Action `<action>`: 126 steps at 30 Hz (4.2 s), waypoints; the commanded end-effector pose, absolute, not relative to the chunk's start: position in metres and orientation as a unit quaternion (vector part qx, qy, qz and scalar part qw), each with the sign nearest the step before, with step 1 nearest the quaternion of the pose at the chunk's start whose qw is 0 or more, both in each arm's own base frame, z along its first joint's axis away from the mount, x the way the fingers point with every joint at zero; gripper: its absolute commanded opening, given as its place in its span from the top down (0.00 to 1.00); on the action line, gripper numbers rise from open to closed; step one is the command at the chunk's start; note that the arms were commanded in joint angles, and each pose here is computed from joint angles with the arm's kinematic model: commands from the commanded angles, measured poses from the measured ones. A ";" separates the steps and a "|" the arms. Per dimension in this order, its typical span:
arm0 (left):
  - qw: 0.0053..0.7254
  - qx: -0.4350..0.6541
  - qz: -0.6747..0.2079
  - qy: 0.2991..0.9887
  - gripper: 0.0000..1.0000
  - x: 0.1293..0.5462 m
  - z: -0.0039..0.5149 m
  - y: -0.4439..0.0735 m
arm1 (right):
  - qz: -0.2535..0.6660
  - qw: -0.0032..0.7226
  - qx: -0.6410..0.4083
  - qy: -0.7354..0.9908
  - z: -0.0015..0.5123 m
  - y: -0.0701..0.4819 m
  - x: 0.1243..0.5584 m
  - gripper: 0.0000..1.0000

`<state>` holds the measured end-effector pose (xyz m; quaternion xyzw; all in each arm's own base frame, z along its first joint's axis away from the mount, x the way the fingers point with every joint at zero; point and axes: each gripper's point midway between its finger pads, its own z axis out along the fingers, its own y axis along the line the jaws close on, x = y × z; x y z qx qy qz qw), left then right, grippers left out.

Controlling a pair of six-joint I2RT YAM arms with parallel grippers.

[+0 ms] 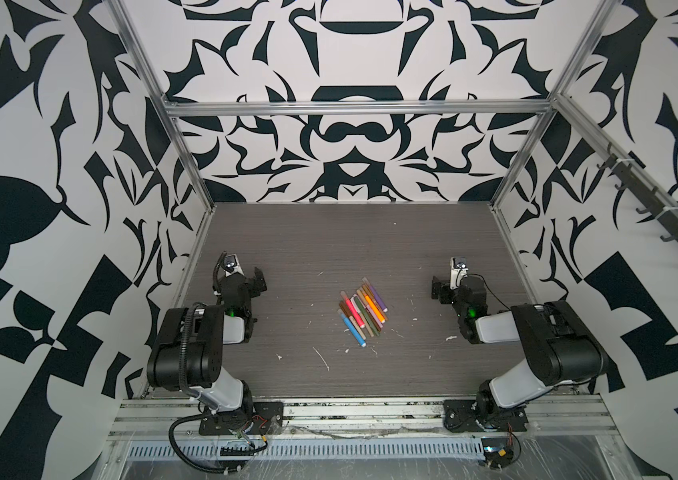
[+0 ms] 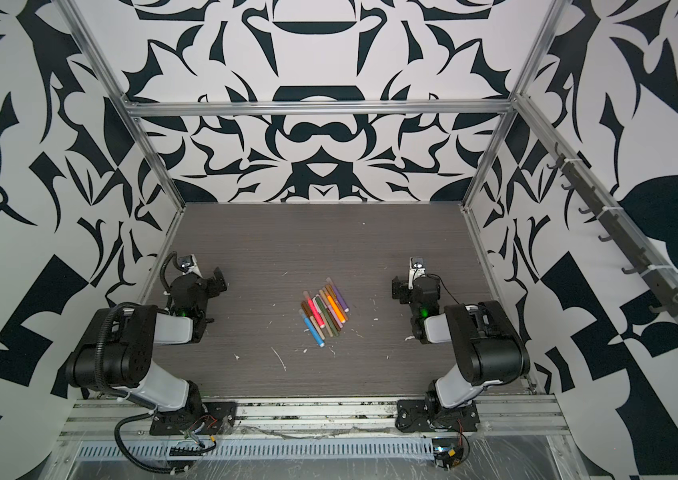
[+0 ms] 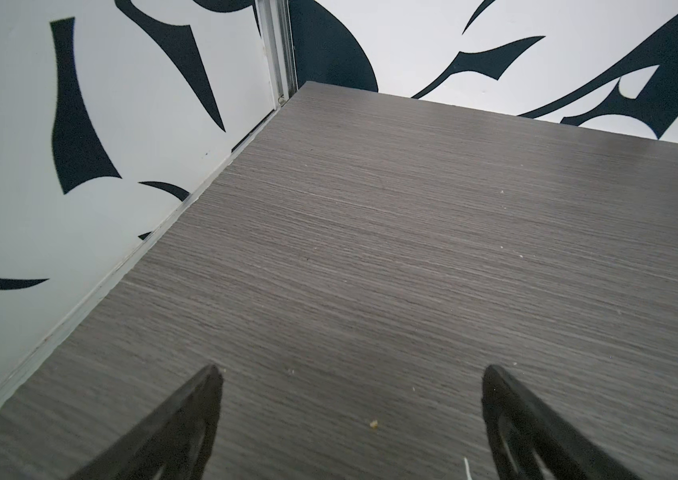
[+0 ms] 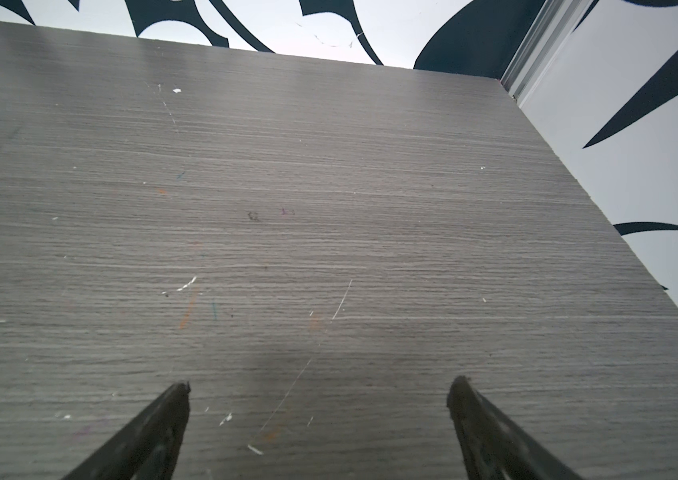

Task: Open the pen caps
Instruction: 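Move the right gripper over the markers while the left arm reaches forward, then grasp the purple highlighter with the right gripper and lift it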

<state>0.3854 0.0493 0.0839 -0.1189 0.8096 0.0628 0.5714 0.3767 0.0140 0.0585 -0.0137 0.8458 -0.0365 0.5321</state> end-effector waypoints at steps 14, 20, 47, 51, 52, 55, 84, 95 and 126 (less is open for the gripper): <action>0.678 -0.053 -0.012 0.733 0.01 0.357 0.245 -0.060 | -0.017 0.551 0.202 0.810 0.187 0.006 0.372 0.00; 0.586 -0.052 -0.160 0.793 0.01 0.326 0.212 -0.143 | 0.149 0.442 0.080 0.881 0.180 0.107 0.368 0.11; 0.542 -0.058 -0.214 0.811 0.01 0.265 0.158 -0.147 | 0.106 0.163 -0.184 0.963 0.051 0.253 0.287 0.79; 0.544 -0.087 -0.188 0.813 0.01 0.266 0.154 -0.133 | 0.105 0.161 -0.172 0.966 0.048 0.249 0.290 0.84; 0.545 -0.093 -0.185 0.812 0.01 0.266 0.153 -0.130 | 0.107 0.165 -0.170 0.966 0.050 0.248 0.290 0.84; 0.552 -0.099 -0.191 0.806 0.01 0.263 0.154 -0.127 | 0.111 0.183 -0.157 0.964 0.058 0.240 0.296 0.84; 0.554 -0.128 -0.187 0.801 0.01 0.264 0.153 -0.118 | 0.145 0.173 -0.149 0.963 0.052 0.227 0.313 0.73; 0.550 -0.146 -0.196 0.798 0.01 0.265 0.149 -0.115 | 0.142 0.154 -0.151 0.966 0.044 0.230 0.313 0.74; 0.538 -0.128 -0.193 0.810 0.01 0.270 0.148 -0.125 | 0.082 0.155 -0.117 0.977 0.038 0.210 0.319 0.36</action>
